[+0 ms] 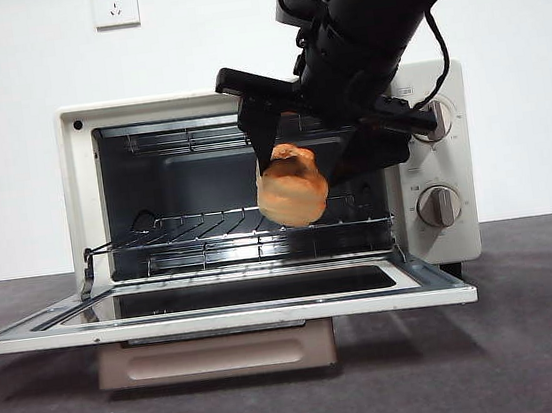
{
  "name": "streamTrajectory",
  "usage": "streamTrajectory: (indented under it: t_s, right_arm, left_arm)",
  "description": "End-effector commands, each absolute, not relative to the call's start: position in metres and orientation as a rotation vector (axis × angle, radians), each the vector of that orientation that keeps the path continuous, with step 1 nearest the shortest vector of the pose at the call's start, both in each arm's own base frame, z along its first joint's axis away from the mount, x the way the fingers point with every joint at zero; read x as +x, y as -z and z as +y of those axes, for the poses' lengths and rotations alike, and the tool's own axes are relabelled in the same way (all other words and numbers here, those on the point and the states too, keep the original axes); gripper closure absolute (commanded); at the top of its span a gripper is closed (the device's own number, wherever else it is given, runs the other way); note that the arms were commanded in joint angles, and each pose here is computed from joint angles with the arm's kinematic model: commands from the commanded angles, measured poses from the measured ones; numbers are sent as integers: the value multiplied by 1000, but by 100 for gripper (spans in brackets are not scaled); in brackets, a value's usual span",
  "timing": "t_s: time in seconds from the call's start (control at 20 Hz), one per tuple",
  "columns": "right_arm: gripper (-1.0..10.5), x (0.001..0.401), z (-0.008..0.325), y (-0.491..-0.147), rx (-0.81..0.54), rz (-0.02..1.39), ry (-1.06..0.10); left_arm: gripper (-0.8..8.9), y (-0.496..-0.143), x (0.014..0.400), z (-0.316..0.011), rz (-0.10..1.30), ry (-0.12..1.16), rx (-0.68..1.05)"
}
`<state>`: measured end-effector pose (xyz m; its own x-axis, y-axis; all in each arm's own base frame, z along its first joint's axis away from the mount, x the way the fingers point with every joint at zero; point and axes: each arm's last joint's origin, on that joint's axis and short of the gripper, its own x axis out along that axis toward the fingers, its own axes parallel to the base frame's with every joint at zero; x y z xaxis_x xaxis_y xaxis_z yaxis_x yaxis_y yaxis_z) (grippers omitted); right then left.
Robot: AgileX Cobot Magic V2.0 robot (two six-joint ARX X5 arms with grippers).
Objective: The left arm flap open the oven, the right arm pick bread and place it into oven, the left arm flap close the oven
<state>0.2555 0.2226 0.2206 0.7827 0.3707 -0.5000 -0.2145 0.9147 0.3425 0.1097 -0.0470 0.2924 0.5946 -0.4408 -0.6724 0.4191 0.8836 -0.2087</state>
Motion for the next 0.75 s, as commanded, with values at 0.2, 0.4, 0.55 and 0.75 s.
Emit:
streamTrajectory:
  t_s: [0.2, 0.4, 0.55, 0.75]
  right_arm:
    - [553, 254, 226, -233, 301, 558, -346]
    - [523, 249, 223, -245, 315, 535, -358]
    - [523, 239, 218, -259, 319, 553, -407]
    - [523, 212, 205, -290, 268, 553, -581]
  left_arm:
    - [803, -295, 111, -48, 779, 505, -32]
    - [803, -295, 111, -48, 779, 505, -32]
    - [803, -295, 111, -48, 772, 506, -33]
    - [803, -298, 114, -49, 734, 509, -36]
